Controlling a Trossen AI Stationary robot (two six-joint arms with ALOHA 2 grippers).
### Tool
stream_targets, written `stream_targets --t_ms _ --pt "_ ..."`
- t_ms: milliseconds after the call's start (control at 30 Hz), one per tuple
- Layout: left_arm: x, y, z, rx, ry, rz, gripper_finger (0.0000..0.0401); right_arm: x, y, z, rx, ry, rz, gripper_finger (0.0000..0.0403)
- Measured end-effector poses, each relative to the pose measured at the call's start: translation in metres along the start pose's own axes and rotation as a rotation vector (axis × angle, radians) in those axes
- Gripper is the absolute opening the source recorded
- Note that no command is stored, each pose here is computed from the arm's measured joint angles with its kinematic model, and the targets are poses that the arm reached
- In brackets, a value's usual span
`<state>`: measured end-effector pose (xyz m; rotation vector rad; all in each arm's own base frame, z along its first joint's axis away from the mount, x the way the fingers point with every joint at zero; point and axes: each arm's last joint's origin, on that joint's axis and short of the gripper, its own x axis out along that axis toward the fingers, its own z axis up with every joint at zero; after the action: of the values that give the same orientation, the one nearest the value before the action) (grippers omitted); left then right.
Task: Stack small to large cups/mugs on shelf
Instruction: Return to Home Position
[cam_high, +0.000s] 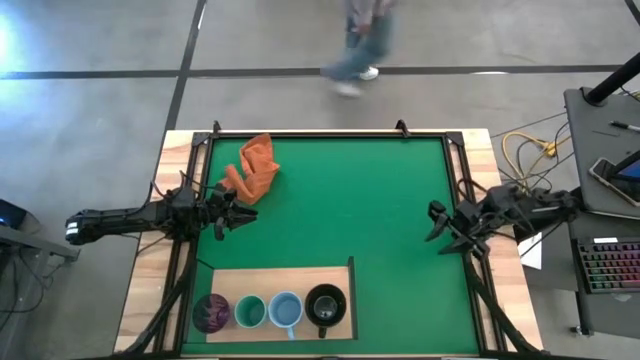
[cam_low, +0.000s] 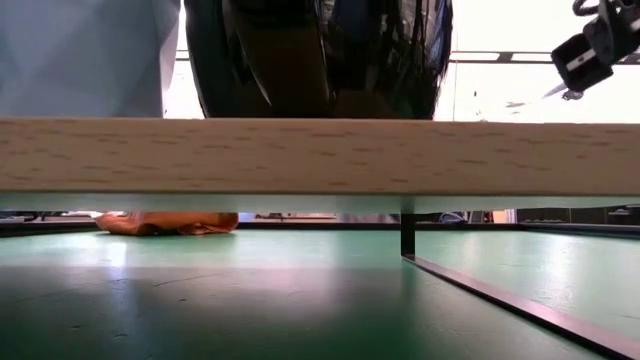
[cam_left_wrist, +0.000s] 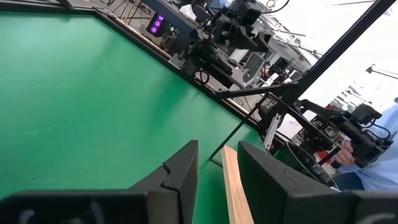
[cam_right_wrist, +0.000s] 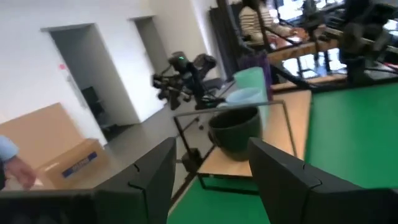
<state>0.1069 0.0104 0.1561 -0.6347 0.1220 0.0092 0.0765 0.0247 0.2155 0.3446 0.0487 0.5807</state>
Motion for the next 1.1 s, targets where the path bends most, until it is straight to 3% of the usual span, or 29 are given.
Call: stream_targets --t_ms 333,567,767,1100 --pt "0.0 0.0 0.0 0.0 -0.001 -0.001 0.0099 0.001 -0.006 -0.002 -0.054 -0.051 -0.172 0.0192" --pt "0.0 0.0 0.0 0.0 -0.001 -0.001 0.0099 0.004 -0.012 -0.015 -0.019 -0.026 -0.174 0.0192" --pt "0.0 0.0 0.0 0.0 -0.002 -0.001 0.0099 0.011 -0.016 -0.028 -0.061 -0.131 -0.018 0.0192" --pt "0.0 0.0 0.0 0.0 -0.002 -0.001 0.0099 0.012 -0.024 -0.04 -0.036 -0.048 -0.158 0.0192"
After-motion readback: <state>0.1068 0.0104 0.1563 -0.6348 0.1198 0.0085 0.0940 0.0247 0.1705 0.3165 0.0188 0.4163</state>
